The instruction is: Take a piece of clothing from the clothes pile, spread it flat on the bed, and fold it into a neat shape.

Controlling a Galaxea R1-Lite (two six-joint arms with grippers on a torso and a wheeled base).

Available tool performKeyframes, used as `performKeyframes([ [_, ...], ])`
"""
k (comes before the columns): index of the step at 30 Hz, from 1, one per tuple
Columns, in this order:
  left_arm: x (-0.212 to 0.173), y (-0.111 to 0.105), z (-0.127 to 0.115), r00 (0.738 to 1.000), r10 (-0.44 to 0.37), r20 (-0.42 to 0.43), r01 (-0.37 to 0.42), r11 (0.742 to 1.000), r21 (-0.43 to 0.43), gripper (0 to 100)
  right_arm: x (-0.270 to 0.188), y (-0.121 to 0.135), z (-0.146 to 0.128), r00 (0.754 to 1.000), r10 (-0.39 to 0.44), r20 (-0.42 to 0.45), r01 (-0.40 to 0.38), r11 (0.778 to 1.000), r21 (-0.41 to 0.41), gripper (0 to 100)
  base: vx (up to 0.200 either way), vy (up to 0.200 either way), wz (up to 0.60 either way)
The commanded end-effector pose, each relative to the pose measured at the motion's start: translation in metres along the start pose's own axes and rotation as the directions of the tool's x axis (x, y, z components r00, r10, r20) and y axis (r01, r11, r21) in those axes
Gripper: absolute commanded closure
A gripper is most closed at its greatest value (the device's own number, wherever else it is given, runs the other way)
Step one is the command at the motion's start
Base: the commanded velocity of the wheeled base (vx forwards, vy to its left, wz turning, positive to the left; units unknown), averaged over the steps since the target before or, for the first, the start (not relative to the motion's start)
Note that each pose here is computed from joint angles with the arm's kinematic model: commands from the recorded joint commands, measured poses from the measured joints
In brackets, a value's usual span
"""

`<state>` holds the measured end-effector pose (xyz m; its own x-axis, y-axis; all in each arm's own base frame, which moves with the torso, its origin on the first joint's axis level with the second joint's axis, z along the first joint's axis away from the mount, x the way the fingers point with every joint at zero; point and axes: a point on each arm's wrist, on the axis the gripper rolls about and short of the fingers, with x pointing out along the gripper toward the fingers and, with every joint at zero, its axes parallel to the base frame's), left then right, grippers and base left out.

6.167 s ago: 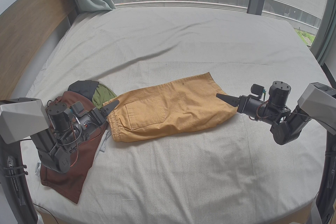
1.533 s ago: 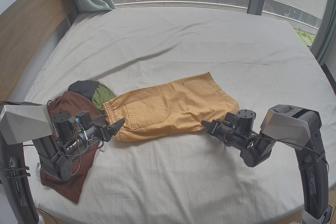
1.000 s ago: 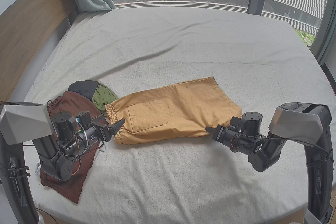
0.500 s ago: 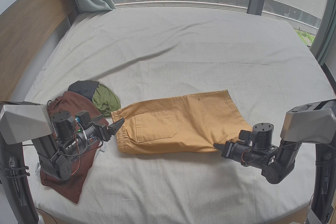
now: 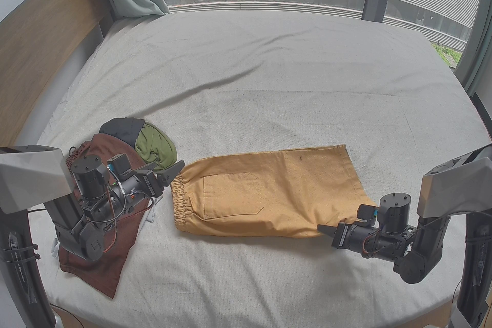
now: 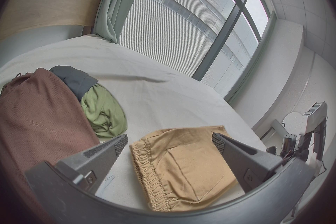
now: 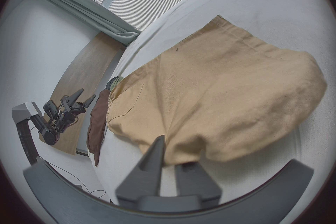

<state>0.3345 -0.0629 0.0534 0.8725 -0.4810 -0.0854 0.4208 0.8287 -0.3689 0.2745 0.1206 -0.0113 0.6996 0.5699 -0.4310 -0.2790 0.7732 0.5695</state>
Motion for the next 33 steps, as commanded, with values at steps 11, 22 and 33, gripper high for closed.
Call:
performKeyframes([
  [11,-0.001,-0.003,0.002,0.999,-0.044,-0.007,0.044,0.999,0.006,0,-0.023,0.01,-0.04,0.989,0.007,-0.149,-0.013,0.999,-0.038,0,0.0,0.0,0.0],
  [22,-0.013,-0.006,0.001,0.994,-0.094,-0.049,0.094,0.996,-0.005,0,-0.026,0.051,-0.017,0.984,0.169,-0.052,-0.174,0.98,-0.094,0,0.0,0.0,0.0],
  [33,-0.016,-0.009,-0.004,0.988,-0.133,-0.083,0.133,0.991,-0.013,0,-0.027,0.057,0.008,0.97,0.242,0.023,-0.238,0.965,-0.109,0,0.0,0.0,0.0],
])
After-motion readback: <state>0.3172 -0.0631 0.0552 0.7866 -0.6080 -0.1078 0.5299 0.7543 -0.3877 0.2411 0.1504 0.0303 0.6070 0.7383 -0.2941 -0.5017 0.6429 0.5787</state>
